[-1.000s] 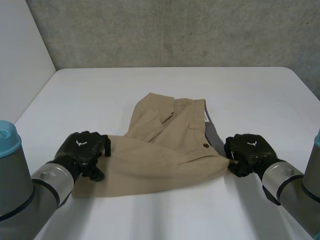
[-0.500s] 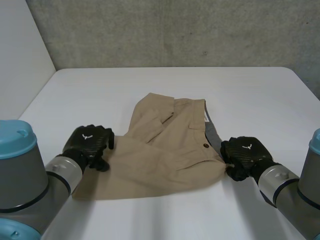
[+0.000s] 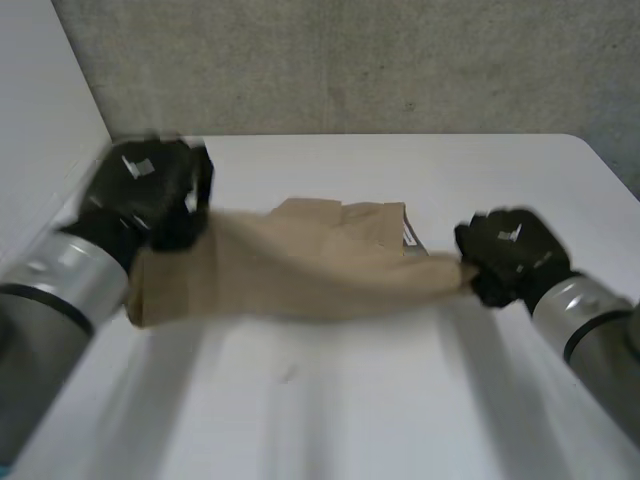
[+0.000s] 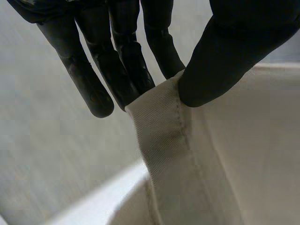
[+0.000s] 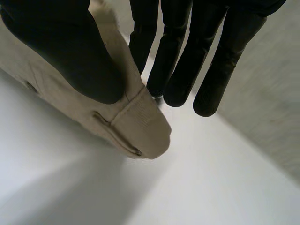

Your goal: Fold the shorts.

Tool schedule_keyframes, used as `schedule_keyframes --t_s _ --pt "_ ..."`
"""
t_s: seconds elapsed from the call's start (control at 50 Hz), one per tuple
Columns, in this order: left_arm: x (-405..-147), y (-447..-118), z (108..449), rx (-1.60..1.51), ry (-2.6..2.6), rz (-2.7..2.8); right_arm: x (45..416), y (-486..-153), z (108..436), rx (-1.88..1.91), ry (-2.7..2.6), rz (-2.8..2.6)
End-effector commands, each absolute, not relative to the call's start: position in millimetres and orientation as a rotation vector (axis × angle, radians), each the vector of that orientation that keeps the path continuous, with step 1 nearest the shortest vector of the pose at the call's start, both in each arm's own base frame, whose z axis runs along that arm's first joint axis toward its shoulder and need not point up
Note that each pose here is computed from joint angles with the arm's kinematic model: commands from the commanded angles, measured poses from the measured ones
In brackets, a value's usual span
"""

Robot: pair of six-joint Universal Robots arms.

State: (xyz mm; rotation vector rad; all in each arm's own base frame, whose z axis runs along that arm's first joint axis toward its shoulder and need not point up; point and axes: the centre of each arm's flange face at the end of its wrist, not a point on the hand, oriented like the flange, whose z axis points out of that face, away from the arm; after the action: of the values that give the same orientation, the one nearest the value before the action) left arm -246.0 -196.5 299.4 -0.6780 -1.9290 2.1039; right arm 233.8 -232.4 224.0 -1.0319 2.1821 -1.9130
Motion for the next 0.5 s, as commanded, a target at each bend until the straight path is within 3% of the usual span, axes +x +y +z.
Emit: schedule_keyframes --t_s 0.02,0.08,0.16,0.24,0.32,0.38,0.5 --pt "-227 -157 394 -0.584 -1.709 2.259 225 -224 333 -0.966 1.955 -2.330" --pt "-225 -150 410 -0.567 -1.690 2.259 219 -211 380 -0.904 1.839 -2.468" --pt "-220 -144 433 -0.521 -1.658 2.265 214 -198 419 -0.873 1.769 -2.531" --pt "-216 -146 444 -0.483 -1.636 2.288 214 -191 433 -0.883 1.760 -2.527" --pt "-216 -153 437 -0.483 -1.676 2.277 217 -197 424 -0.908 1.805 -2.475" --pt "-220 -172 409 -0.508 -1.802 2.198 222 -209 407 -0.938 1.870 -2.404" --pt "-240 -221 338 -0.576 -2.060 1.983 238 -248 340 -1.047 2.090 -2.140"
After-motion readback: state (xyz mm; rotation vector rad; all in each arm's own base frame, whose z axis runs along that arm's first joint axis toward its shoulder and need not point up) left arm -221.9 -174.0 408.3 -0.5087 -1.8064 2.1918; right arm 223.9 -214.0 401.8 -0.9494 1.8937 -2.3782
